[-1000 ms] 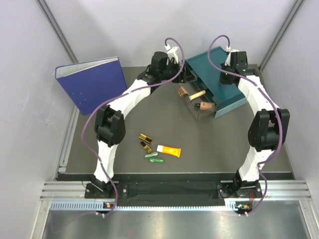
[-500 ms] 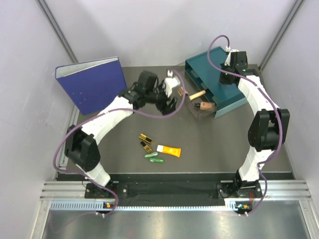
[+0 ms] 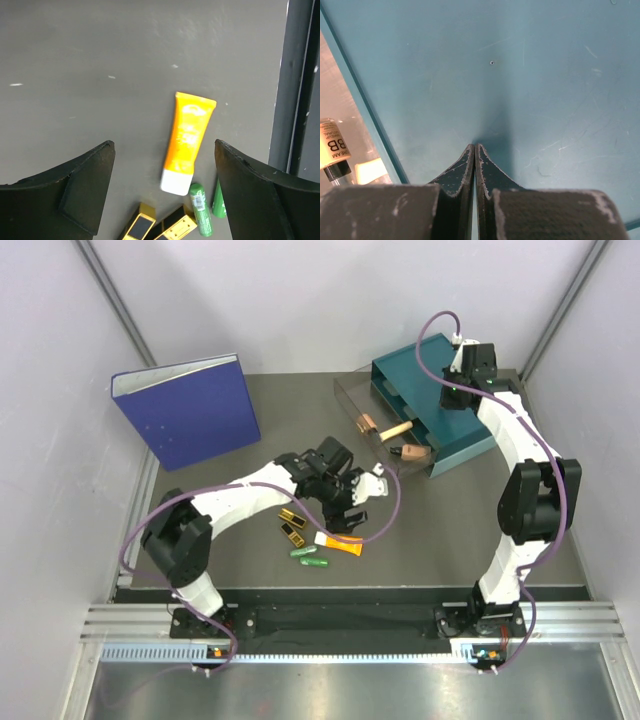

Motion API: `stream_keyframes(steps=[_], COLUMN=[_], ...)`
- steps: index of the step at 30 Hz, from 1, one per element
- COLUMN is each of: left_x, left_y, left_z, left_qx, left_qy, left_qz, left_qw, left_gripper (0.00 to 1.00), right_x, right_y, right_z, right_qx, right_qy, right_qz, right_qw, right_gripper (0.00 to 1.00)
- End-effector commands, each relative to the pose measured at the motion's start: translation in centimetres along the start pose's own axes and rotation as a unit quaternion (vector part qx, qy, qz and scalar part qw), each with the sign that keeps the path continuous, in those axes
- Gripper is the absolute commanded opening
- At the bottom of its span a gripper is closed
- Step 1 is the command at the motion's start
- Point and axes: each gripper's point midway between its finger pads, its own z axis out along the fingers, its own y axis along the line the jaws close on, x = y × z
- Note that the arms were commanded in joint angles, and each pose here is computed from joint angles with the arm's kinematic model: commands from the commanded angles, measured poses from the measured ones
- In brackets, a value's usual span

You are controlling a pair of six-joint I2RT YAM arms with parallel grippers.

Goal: Organize the makeup

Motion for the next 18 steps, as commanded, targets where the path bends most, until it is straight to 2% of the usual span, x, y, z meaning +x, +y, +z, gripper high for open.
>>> stream_keyframes(steps=[1, 8, 12, 15, 18], left_x=[3.3, 7.6, 8.8, 9.7, 10.4], left_y=[-1.8, -2.0, -1.4, -1.3, -1.0], left_z=[2.1, 4.3, 5.2, 5.8, 6.4], left_qx=[0.035, 0.024, 0.005, 0.004, 0.003], left_qy=[0.058, 0.140, 0.162, 0.175, 0.194], left_qz=[0.020, -0.002, -0.018, -0.022, -0.029], left_qw=[0.998, 0.990, 0.987, 0.984, 0.981], left_gripper=[0.84, 0.81, 0.78, 0.71, 0.56], right_x=[5.3, 5.6, 5.7, 5.6, 5.4], right_y=[0.0, 0.1, 0.0, 0.1, 0.1], right_z=[0.6, 0.6, 0.7, 0.7, 0.7], right_qx=[-0.004, -0.005, -0.005, -0.007, -0.007], right_qy=[0.088, 0.092, 0.094, 0.092, 0.092], right_qz=[-0.004, -0.004, -0.003, -0.004, -0.003], right_qw=[0.996, 0.996, 0.996, 0.996, 0.996], right_gripper=[0.00, 0.00, 0.00, 0.00, 0.00])
